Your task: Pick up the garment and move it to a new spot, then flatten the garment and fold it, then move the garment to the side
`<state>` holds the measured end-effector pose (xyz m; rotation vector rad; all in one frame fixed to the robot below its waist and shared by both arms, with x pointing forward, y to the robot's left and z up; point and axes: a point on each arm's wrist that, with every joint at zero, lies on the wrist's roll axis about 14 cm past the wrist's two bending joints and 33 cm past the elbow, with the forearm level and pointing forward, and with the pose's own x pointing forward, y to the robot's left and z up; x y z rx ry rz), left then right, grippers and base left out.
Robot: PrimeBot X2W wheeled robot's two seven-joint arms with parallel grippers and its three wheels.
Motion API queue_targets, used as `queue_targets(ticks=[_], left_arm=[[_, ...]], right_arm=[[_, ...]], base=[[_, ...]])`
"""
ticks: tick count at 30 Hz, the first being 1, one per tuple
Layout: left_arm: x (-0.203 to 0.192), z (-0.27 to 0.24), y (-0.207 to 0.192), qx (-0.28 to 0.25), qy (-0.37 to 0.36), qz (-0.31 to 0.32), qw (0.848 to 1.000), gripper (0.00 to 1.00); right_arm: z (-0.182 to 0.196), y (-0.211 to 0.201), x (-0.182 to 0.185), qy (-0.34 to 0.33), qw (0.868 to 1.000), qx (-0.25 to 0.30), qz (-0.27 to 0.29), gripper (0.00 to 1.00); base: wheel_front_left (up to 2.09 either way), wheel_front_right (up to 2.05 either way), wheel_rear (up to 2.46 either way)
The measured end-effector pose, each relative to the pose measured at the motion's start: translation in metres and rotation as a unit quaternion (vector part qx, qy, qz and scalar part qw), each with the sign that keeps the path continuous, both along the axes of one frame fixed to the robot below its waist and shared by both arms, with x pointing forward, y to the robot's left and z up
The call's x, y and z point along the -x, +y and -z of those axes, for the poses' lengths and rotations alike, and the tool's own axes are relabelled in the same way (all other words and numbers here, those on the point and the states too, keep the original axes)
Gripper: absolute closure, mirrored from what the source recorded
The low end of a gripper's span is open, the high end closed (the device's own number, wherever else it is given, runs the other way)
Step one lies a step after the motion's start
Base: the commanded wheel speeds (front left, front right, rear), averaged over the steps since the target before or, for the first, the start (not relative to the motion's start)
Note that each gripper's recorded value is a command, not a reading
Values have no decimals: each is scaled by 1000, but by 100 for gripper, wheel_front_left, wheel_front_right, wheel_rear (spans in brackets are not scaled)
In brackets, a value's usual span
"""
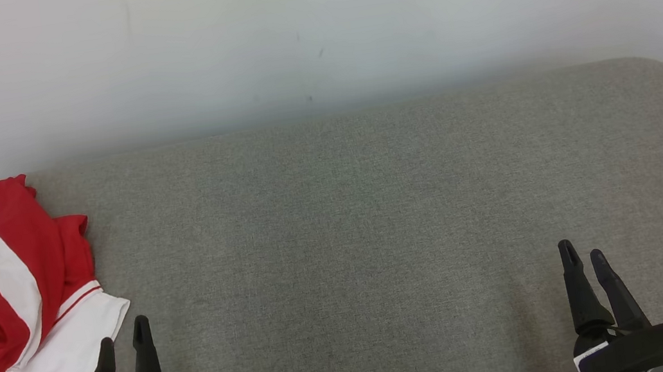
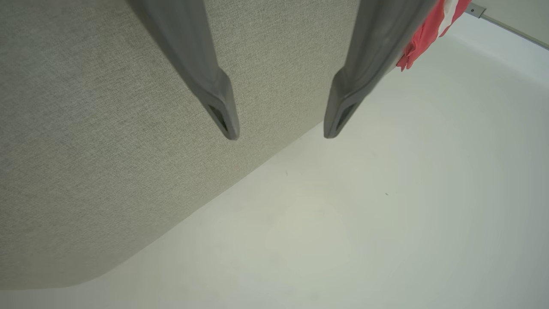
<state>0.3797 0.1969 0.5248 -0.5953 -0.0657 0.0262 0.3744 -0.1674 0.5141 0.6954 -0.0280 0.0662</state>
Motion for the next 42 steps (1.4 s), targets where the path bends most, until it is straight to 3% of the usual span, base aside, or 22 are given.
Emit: queue_targets(ticks=[18, 42], left_arm=[[4, -3, -3, -94, -15, 6, 995, 0], [16, 5, -7, -163, -11, 25, 986, 0]], right_arm=[[-5, 10, 5, -23, 995, 101, -11, 0], [-7, 23, 10, -43, 976, 213, -33, 0]], base=[[0, 0, 0], [0, 0, 0]])
